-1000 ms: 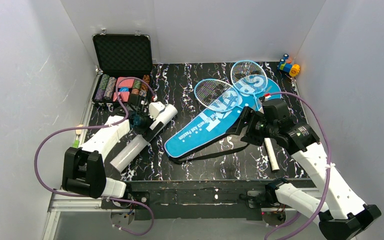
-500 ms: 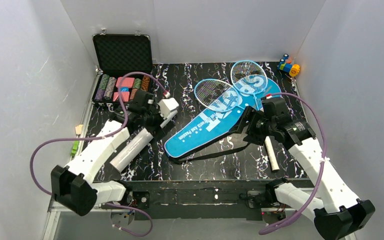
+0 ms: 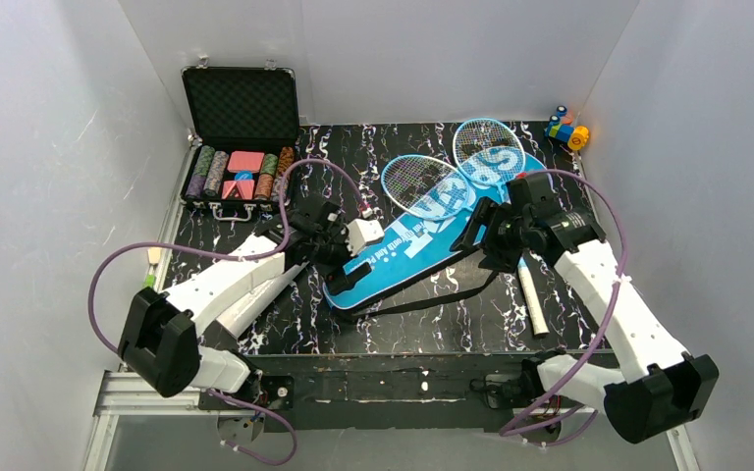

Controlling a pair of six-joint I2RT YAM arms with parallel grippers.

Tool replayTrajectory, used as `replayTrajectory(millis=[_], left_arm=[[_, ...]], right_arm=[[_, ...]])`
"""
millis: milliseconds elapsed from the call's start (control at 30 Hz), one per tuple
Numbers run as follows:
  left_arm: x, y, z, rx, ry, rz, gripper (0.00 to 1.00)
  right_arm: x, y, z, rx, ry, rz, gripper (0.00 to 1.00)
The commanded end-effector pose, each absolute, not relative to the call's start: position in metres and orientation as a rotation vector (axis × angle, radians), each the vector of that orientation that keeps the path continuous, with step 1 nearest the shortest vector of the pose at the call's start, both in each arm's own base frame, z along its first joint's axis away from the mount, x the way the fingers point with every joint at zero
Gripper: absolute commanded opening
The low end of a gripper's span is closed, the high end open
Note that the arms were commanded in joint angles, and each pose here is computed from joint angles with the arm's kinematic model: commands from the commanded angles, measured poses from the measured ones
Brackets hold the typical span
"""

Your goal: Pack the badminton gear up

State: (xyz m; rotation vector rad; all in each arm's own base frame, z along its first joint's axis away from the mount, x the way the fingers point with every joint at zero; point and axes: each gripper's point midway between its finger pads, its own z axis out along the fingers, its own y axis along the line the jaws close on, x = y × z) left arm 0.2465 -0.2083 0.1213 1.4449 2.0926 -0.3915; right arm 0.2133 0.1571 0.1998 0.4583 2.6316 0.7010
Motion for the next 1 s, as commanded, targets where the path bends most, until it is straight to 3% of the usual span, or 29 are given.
replayTrajectory(millis=[0,300,667,900,967], left_arm=[[0.249,-0.236,0.113,1.491,1.992,-0.466,0.98],[0.246,-0.258,0.068,1.642,1.980,-0.416,0.95],[0.238,-0.253,0.048,1.711,1.978,-0.370,0.83],[0.231,-0.256,0.046,1.733,1.955,-0.398,0.67],[0.230,-0.256,0.047,1.737,1.946,-0.406,0.59]], right_arm=[[0.227,0.154,0.206,0.459,2.625,0.668,0.80],[0.230,0.144,0.190,0.498,2.665,0.636,0.79],[0.224,0.128,0.184,0.529,2.672,0.612,0.78],[0.226,0.130,0.179,0.532,2.674,0.633,0.77],[0.226,0.131,0.179,0.532,2.674,0.642,0.77]])
